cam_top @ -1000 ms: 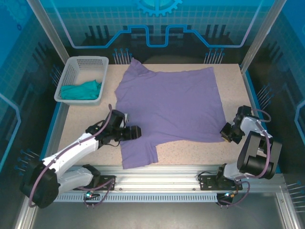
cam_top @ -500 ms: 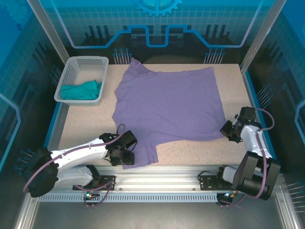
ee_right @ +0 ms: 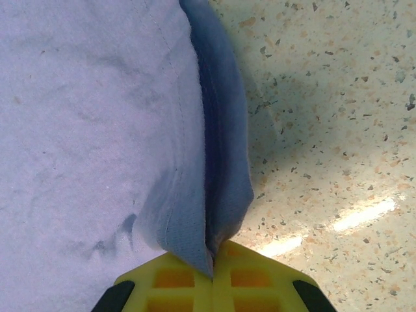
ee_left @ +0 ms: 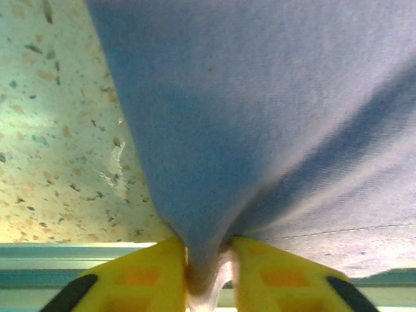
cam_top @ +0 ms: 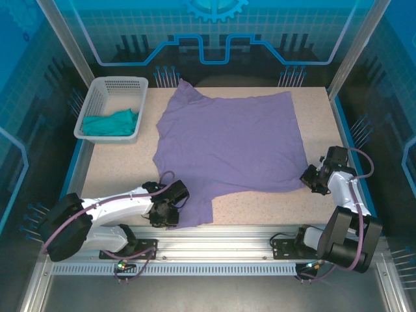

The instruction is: Fold the inside-out t-shirt

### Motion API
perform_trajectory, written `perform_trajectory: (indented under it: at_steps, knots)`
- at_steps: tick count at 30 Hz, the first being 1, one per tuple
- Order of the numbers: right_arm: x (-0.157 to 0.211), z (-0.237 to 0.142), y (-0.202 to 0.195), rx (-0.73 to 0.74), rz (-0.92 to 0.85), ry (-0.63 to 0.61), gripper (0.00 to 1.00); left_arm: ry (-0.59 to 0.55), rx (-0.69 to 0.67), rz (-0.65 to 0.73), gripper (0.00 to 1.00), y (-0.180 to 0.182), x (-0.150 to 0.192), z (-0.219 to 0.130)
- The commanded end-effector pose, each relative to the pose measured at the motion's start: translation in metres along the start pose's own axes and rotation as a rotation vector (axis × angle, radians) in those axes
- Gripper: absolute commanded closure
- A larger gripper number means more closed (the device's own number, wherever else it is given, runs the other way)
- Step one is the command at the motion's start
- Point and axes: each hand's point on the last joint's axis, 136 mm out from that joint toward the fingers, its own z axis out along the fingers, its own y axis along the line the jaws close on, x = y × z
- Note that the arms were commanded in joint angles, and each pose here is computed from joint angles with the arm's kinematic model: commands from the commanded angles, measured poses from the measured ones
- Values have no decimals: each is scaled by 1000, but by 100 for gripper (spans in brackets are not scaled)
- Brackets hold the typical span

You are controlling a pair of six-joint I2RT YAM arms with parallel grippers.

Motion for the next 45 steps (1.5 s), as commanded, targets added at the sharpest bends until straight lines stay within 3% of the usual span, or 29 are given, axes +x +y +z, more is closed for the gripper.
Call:
perform_trajectory:
  at_steps: [1, 7, 12, 16, 26, 34, 45]
  knots:
    - [3, 1, -2, -4, 0, 10, 100, -5, 87, 32, 85, -21, -2, 1]
    - [1, -1, -2, -6, 0, -7, 100, -44, 101, 47, 96, -20, -7, -25]
    - [-3, -5, -4, -4, 10, -29, 99, -63, 254, -36, 100, -20, -24, -51]
    - [-13, -11, 6, -50, 14, -56, 99, -134, 402, -86, 100, -27, -50, -91]
    - [-59, -13, 35, -128, -3, -75, 95, -330, 578, -127, 100, -22, -145, -171]
    - [-100, -3, 59, -132, -33, -103, 93, -363, 569, -138, 100, -19, -206, -185]
    - [-128, 28, 93, -151, -66, -62, 91, -392, 531, -189, 100, -3, -267, -190]
